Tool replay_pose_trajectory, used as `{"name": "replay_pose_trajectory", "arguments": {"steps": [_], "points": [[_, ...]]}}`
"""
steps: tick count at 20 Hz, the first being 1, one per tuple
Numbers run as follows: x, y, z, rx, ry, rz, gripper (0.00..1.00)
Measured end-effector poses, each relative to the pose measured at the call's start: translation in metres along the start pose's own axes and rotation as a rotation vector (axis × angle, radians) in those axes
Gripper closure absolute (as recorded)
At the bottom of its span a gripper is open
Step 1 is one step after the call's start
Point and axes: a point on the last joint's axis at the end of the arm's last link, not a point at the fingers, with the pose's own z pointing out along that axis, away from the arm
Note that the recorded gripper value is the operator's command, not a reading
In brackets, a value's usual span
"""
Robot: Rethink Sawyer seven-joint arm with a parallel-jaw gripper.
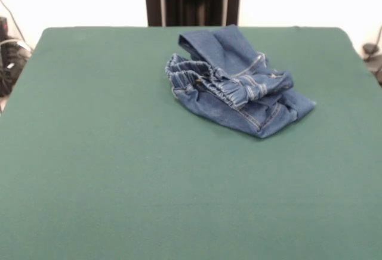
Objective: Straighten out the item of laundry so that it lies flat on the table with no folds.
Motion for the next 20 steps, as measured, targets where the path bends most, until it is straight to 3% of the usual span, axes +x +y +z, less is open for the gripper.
{"name": "replay_pose_trajectory", "arguments": {"steps": [5, 10, 16, 20], "points": [[0.007, -0.004, 0.035, 0.006, 0.007, 0.008, 0.0], [0.025, 0.0, 0.072, 0.003, 0.054, 0.004, 0.0], [0.047, 0.0, 0.104, -0.005, 0.136, 0.007, 0.0], [0.046, -0.005, 0.118, -0.005, 0.154, 0.015, 0.0]]}}
